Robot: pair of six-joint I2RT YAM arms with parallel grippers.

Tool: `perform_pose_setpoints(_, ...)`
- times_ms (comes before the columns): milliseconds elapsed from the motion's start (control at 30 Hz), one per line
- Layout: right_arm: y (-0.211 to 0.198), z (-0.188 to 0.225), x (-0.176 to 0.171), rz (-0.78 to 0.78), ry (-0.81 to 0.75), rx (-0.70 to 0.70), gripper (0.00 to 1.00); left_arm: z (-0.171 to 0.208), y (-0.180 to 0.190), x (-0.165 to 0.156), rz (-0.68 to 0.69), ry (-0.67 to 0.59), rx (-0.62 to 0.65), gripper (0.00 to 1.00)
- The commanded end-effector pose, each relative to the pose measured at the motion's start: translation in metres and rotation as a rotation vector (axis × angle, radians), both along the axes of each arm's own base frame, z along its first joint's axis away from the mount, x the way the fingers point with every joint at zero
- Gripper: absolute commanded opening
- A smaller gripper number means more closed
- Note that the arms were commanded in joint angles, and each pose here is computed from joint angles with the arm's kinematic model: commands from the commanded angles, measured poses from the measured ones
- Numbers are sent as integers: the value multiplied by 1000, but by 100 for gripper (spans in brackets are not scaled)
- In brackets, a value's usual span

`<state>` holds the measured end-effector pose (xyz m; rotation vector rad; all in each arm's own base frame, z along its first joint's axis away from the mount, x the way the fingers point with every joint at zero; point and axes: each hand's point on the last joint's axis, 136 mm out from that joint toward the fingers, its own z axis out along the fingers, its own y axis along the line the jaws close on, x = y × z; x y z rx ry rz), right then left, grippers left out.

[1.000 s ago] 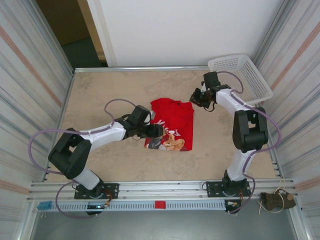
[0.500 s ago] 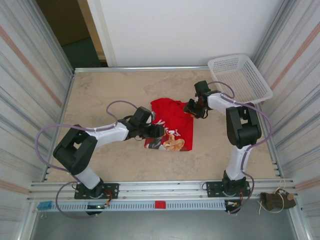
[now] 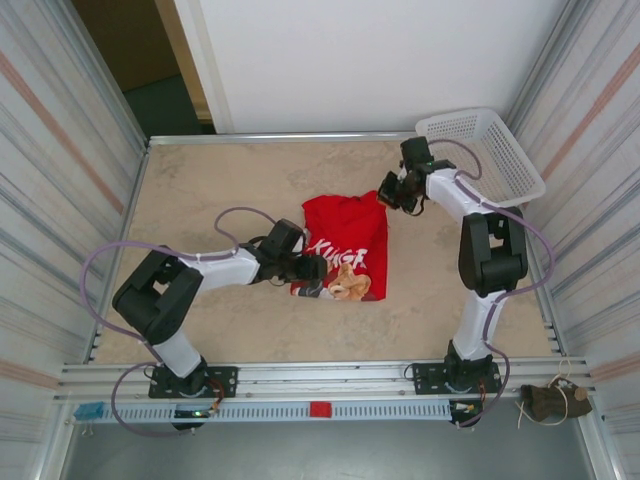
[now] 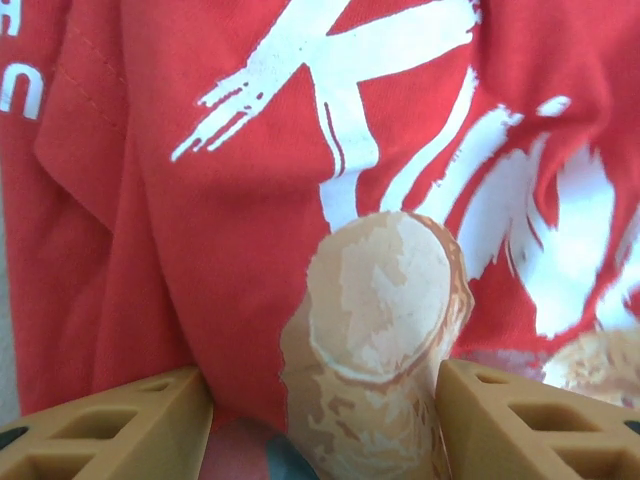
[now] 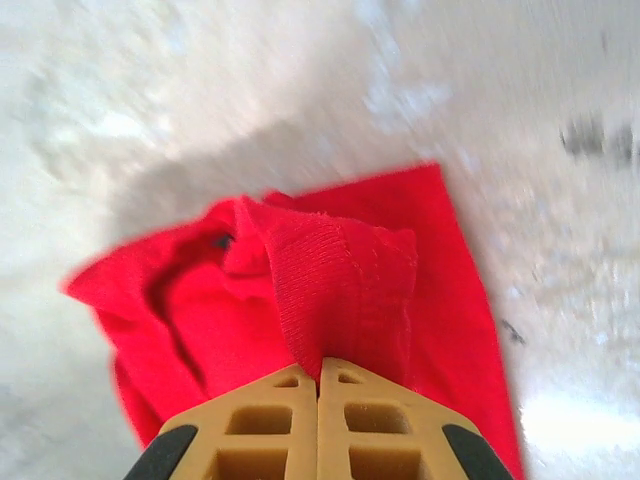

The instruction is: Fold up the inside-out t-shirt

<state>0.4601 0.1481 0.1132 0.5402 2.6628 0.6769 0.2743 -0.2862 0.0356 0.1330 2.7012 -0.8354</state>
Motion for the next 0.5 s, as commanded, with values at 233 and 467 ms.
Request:
perform_pose_setpoints(233, -2, 7, 52, 5, -63, 13, 0, -45, 5, -25, -53, 105, 92, 60)
perform_pose_setpoints(467, -32, 15, 22, -6, -89, -87, 52, -21, -8, -18, -40, 73, 41, 61)
